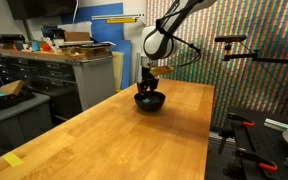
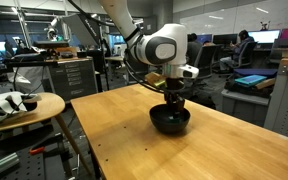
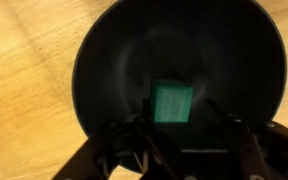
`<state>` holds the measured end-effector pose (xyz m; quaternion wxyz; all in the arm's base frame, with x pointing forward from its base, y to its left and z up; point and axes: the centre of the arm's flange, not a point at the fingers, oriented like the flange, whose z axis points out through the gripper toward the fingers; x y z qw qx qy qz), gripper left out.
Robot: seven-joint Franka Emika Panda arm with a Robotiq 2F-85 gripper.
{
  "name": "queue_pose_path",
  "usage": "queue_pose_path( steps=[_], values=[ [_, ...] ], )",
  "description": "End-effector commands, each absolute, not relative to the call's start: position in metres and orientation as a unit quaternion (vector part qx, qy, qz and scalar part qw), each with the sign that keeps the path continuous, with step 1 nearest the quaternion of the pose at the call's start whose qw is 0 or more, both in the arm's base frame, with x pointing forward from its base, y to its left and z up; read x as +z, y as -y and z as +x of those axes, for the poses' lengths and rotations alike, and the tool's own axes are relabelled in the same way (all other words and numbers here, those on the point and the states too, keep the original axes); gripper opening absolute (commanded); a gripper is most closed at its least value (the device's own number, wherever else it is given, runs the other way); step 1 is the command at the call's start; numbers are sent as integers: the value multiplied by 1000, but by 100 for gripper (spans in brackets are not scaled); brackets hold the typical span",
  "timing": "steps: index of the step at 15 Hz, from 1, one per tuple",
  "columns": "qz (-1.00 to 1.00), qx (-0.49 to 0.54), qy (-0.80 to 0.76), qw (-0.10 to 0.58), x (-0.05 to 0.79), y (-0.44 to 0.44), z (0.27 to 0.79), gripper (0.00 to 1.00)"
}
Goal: Put the green cube in the bowl
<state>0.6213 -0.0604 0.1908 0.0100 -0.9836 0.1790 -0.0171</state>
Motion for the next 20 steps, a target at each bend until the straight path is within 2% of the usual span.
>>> queue_pose_path(
  steps=[1,3,12,13,20],
  values=[
    [-982,-30,-183,21,203,61,626,91],
    [-982,-33,-183,23,213,56,619,100],
    [-989,-38,-144,22,308,25,615,100],
    [-987,-42,-156,23,277,32,621,100],
    [-988,-40,-150,25,299,26,618,100]
  ],
)
